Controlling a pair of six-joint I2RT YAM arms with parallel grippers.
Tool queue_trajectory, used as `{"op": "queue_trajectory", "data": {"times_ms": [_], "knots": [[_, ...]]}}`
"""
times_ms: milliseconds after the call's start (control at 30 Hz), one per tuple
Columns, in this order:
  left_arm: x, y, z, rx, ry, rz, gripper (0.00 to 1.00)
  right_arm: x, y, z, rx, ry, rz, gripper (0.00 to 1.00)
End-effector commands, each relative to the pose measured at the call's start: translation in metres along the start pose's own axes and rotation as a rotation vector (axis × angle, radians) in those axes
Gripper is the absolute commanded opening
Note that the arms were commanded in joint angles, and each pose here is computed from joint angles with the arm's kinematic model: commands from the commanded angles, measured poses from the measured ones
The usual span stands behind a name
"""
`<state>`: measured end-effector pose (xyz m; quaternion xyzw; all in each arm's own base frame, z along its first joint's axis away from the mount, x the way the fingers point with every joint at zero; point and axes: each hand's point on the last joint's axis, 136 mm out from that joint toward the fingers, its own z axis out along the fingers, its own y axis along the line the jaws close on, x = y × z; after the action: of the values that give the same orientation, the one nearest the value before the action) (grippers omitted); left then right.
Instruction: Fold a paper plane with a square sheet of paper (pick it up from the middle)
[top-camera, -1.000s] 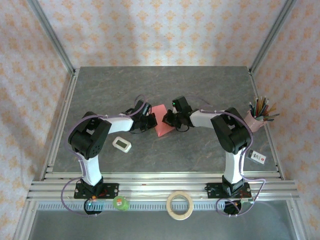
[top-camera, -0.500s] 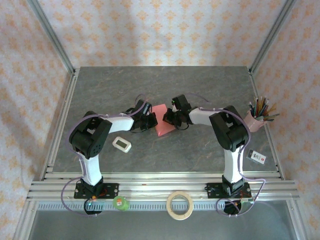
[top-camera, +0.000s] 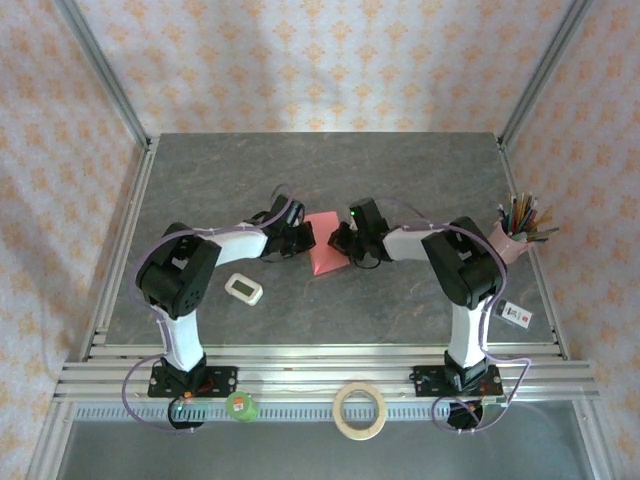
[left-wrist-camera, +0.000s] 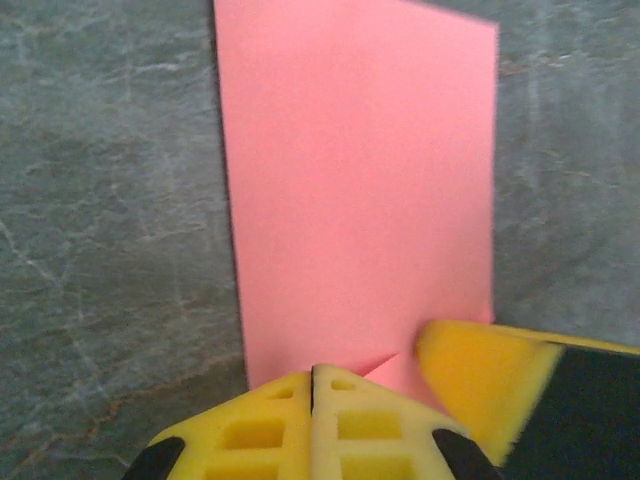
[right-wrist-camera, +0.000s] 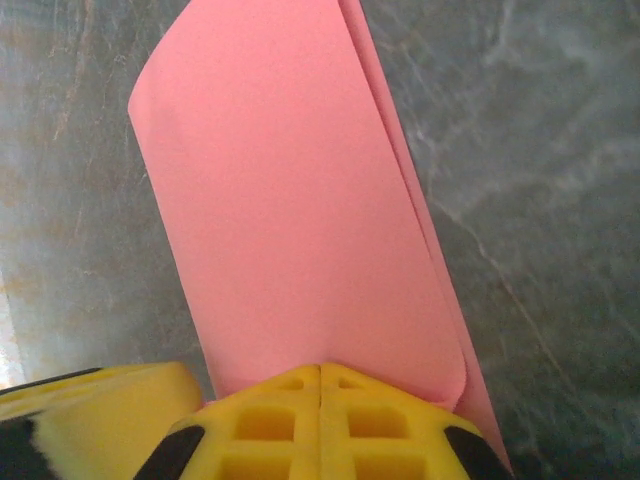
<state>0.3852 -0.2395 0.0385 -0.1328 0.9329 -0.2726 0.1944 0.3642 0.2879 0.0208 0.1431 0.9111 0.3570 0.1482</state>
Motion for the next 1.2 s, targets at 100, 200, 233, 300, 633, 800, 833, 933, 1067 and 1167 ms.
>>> {"op": "queue_trajectory", "data": {"times_ms": [100, 200, 233, 300, 633, 800, 833, 933, 1067, 1167], "knots": [[-0.007, -0.041, -0.029, 0.155, -0.033, -0.023, 0.05, 0.027, -0.058, -0.002, 0.196, -0.020, 0.177, 0.00], [0.003, -0.044, -0.031, 0.159, -0.015, -0.044, 0.07, 0.025, -0.061, -0.003, 0.211, -0.032, 0.189, 0.00], [0.007, -0.043, -0.031, 0.154, -0.006, -0.051, 0.07, 0.025, -0.061, -0.003, 0.215, -0.034, 0.190, 0.00], [0.016, -0.044, -0.030, 0.148, 0.005, -0.065, 0.07, 0.025, -0.063, -0.002, 0.218, -0.033, 0.201, 0.00], [0.055, -0.033, -0.012, 0.100, 0.079, -0.095, 0.06, 0.029, -0.070, 0.000, 0.227, -0.028, 0.228, 0.00], [0.056, -0.027, -0.006, 0.075, 0.071, -0.113, 0.06, 0.030, -0.071, 0.000, 0.230, -0.029, 0.232, 0.00], [0.056, -0.025, -0.005, 0.068, 0.068, -0.116, 0.05, 0.031, -0.072, 0.001, 0.230, -0.028, 0.233, 0.00], [0.059, -0.017, 0.000, 0.045, 0.069, -0.126, 0.05, 0.031, -0.073, 0.001, 0.233, -0.026, 0.234, 0.00], [0.062, -0.012, 0.004, 0.036, 0.073, -0.134, 0.05, 0.031, -0.073, 0.001, 0.234, -0.027, 0.234, 0.00], [0.062, -0.007, 0.005, 0.014, 0.066, -0.128, 0.05, 0.032, -0.074, 0.001, 0.236, -0.026, 0.233, 0.00]]}}
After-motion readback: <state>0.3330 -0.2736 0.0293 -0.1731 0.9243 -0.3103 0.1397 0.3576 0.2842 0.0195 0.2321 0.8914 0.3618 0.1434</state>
